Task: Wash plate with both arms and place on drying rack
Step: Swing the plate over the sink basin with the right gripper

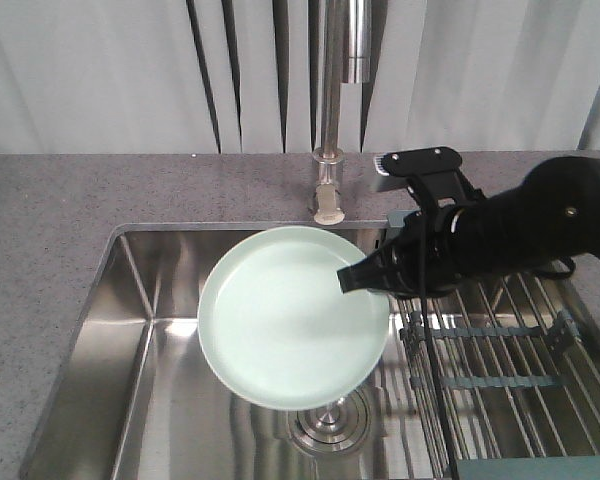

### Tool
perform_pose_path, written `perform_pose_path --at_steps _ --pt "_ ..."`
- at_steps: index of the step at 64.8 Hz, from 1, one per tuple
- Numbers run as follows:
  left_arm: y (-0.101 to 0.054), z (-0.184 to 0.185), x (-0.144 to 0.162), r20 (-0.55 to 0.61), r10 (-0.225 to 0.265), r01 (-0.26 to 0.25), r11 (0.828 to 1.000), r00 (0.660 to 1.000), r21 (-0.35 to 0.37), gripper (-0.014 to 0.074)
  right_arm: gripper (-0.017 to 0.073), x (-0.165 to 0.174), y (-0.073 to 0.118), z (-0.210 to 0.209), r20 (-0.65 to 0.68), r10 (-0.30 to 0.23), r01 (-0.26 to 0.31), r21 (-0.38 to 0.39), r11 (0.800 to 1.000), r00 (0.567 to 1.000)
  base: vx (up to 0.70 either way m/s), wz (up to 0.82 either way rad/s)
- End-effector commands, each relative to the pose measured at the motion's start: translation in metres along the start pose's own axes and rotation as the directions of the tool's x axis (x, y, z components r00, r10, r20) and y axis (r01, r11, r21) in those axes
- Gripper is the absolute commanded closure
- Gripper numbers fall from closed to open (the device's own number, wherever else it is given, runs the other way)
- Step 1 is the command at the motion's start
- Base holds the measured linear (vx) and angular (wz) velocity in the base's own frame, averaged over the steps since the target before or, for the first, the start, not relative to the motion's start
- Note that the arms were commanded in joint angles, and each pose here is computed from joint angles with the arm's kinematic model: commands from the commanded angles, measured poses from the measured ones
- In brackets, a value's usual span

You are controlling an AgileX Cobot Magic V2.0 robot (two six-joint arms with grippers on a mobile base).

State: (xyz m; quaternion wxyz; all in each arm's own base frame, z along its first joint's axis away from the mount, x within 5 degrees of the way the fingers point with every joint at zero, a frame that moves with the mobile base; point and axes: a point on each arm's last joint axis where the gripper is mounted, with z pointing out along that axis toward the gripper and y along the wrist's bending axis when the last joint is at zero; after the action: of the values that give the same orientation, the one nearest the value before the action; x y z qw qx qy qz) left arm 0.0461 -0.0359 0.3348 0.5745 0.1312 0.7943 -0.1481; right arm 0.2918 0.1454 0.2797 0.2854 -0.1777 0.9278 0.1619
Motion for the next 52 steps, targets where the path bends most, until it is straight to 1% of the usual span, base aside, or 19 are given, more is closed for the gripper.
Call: perform_pose_path --at_steps 1,7,13,17,19,23,27,31,33,37,40,41,47,52 --pt "0.0 -0.001 -0.011 0.066 -0.023 0.023 1.0 0.998 -0.001 0.0601 0.0561 -0.036 -0.009 -0.012 0.147 -0.019 0.01 0.063 0.998 0.989 0.0 0.0" --pt "0.0 -0.001 -0.01 0.062 -0.023 0.023 1.0 0.998 0.002 0.0601 0.0561 -0.044 -0.029 -0.019 0.147 0.018 -0.035 0.115 0.993 0.989 0.0 0.0" --pt "-0.001 -0.001 -0.009 0.05 -0.023 0.023 1.0 0.998 0.008 0.0601 0.0561 -0.038 -0.047 -0.034 0.089 0.062 -0.075 0.156 0.985 0.994 0.0 0.0" --pt "-0.001 -0.001 -0.008 0.041 -0.023 0.022 1.0 0.999 0.013 0.0601 0.0561 -0.03 -0.053 -0.044 0.048 0.066 -0.074 0.179 0.981 0.997 0.0 0.0" --pt "-0.002 -0.001 -0.008 0.038 -0.023 0.022 1.0 0.999 0.014 0.0601 0.0561 -0.023 -0.053 -0.051 0.026 0.056 -0.06 0.185 0.981 0.998 0.0 0.0" --pt "-0.002 -0.001 -0.008 0.038 -0.023 0.022 1.0 0.999 0.014 0.0601 0.0561 -0.011 -0.048 -0.063 0.015 0.06 -0.062 0.177 0.982 0.998 0.0 0.0" --pt "-0.002 -0.001 -0.008 0.038 -0.023 0.022 1.0 0.999 0.014 0.0601 0.0561 0.001 -0.038 -0.073 0.041 0.075 -0.08 0.139 0.987 0.996 0.0 0.0" --pt "-0.002 -0.001 -0.008 0.038 -0.023 0.022 1.0 0.999 0.014 0.0601 0.0561 0.011 -0.025 -0.082 0.081 0.095 -0.102 0.081 0.992 0.992 0.0 0.0" --pt "-0.002 -0.001 -0.008 0.038 -0.023 0.022 1.0 0.999 0.014 0.0601 0.0561 0.018 -0.016 -0.082 0.092 0.117 -0.12 0.033 0.992 0.989 0.0 0.0" --pt "-0.001 -0.001 -0.008 0.04 -0.023 0.022 1.0 0.999 0.013 0.0601 0.0561 0.025 -0.003 -0.077 0.099 0.127 -0.125 -0.026 0.992 0.987 0.0 0.0" --pt "-0.001 -0.001 -0.008 0.04 -0.023 0.022 1.0 0.999 0.013 0.0601 0.0561 0.026 0.006 -0.071 0.105 0.128 -0.122 -0.058 0.991 0.986 0.0 0.0" --pt "-0.001 -0.001 -0.008 0.04 -0.023 0.022 1.0 0.999 0.013 0.0601 0.0561 0.026 0.01 -0.069 0.106 0.12 -0.113 -0.067 0.991 0.987 0.0 0.0" --pt "-0.001 -0.001 -0.008 0.04 -0.023 0.022 1.0 0.999 0.013 0.0601 0.0561 0.018 0.022 -0.049 0.147 0.107 -0.094 -0.088 0.992 0.983 0.0 0.0" --pt "-0.001 -0.001 -0.008 0.04 -0.023 0.022 1.0 0.999 0.013 0.0601 0.0561 0.008 0.022 -0.034 0.156 0.119 -0.107 -0.08 0.991 0.981 0.0 0.0"
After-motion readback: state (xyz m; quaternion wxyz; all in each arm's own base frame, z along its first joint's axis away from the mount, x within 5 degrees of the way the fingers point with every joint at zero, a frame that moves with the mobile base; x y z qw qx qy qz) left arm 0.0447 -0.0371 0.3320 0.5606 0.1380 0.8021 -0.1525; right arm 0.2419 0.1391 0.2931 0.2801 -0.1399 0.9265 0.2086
